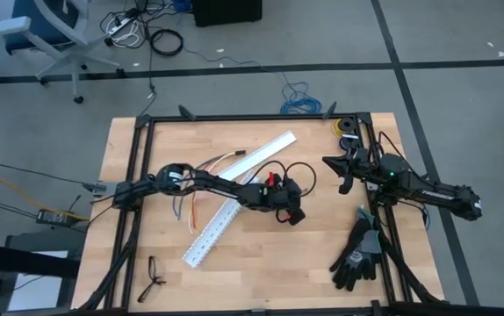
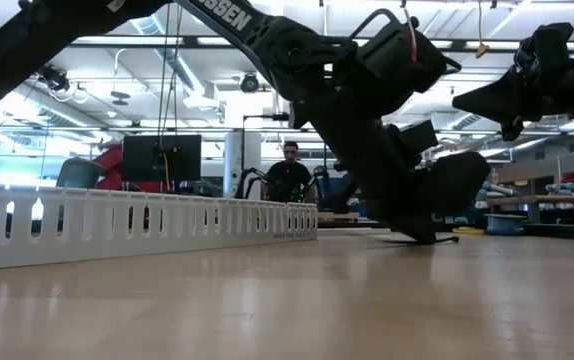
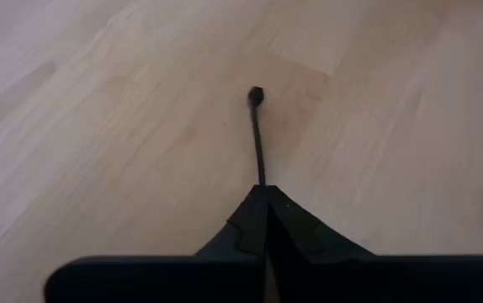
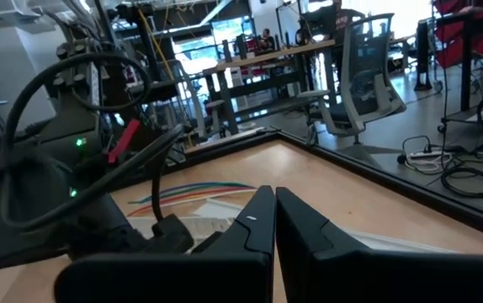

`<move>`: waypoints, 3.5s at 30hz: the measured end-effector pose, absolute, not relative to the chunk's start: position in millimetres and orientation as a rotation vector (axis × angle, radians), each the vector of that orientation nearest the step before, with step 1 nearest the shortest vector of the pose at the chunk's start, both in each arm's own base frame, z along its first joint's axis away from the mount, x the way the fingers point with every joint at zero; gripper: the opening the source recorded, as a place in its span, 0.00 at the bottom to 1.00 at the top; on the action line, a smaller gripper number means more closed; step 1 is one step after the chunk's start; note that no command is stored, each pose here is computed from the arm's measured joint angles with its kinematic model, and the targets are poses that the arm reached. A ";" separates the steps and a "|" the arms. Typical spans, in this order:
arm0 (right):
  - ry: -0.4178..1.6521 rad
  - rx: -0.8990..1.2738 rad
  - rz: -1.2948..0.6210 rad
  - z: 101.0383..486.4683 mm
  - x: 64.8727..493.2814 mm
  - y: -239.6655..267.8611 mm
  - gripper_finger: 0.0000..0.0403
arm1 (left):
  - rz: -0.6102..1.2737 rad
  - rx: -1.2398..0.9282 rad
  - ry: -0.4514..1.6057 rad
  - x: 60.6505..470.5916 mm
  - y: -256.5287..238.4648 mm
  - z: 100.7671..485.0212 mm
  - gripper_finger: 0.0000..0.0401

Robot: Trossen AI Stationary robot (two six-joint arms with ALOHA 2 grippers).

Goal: Ziptie cables
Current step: Wrap the cable wires with the black zip tie

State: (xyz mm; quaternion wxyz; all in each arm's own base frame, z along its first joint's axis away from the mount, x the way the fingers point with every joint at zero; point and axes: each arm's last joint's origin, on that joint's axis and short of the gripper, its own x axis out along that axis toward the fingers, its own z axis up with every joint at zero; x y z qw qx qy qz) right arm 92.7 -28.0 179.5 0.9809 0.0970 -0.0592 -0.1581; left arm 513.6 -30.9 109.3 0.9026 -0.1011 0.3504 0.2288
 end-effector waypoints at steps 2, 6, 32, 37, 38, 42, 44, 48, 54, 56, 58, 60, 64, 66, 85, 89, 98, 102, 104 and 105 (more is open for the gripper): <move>-0.120 0.195 -0.318 179.6 92.7 -28.0 0.01 | 0.471 -0.187 0.724 513.1 -36.0 109.6 0.01; -0.119 0.195 -0.318 179.5 92.7 -28.0 0.01 | 0.493 -0.117 0.743 505.6 -52.2 120.1 0.01; -0.119 0.195 -0.318 179.6 92.6 -28.0 0.01 | 0.765 -0.139 0.575 402.9 -111.9 184.2 0.00; -0.122 0.194 -0.318 179.9 92.7 -28.0 0.01 | 0.705 -0.281 0.365 365.4 -103.5 192.1 0.00; -0.119 0.195 -0.318 179.6 92.7 -27.9 0.01 | 0.694 -0.307 0.329 357.8 -100.9 191.6 0.00; -0.121 0.195 -0.318 179.8 92.8 -28.0 0.01 | 0.664 -0.387 0.195 329.6 -85.3 188.7 0.00; -0.122 0.195 -0.318 179.9 92.7 -28.0 0.01 | 0.652 -0.437 0.112 317.9 -77.2 190.3 0.00; -0.121 0.195 -0.318 179.8 92.7 -28.0 0.01 | 0.648 -0.475 0.042 297.5 -60.7 179.2 0.00; -0.123 0.195 -0.318 180.0 92.7 -28.0 0.01 | 0.631 -0.550 -0.036 279.4 -37.7 163.8 0.00; -0.121 0.195 -0.318 179.8 92.8 -28.0 0.01 | 0.636 -0.583 -0.072 273.0 -29.8 160.1 0.00; -0.122 0.195 -0.318 179.9 92.7 -28.0 0.01 | 0.631 -0.607 -0.107 265.8 -21.1 156.7 0.00; -0.122 0.195 -0.318 179.9 92.7 -28.0 0.01 | 0.602 -0.635 -0.149 260.5 -14.9 156.4 0.00; -0.122 0.195 -0.318 179.9 92.7 -28.0 0.01 | 0.556 -0.649 -0.211 251.8 -9.4 157.6 0.00; -0.122 0.195 -0.318 179.9 92.7 -28.0 0.01 | 0.543 -0.660 -0.241 250.0 -8.4 159.5 0.00; -0.107 0.348 -0.322 176.9 96.5 -29.1 0.01 | 0.529 -0.540 -0.143 263.1 -7.0 161.4 0.00; 0.051 0.461 -0.259 163.6 109.5 -26.7 0.00 | 0.595 -0.445 -0.131 263.6 -5.5 162.4 0.00; 0.095 0.461 -0.281 155.3 163.2 -17.6 0.00 | 0.694 -0.251 -0.044 262.0 -3.5 157.8 0.00; 0.223 0.400 -0.329 152.1 208.2 -14.7 0.00 | 0.724 -0.182 -0.006 261.3 -2.9 155.8 0.00; 0.250 0.374 -0.343 152.6 233.5 -15.1 0.00 | 0.741 -0.142 0.004 261.0 -2.5 156.2 0.00; 0.245 0.366 -0.342 155.0 246.3 -15.3 0.00 | 0.748 -0.122 0.013 260.8 -2.5 156.0 0.00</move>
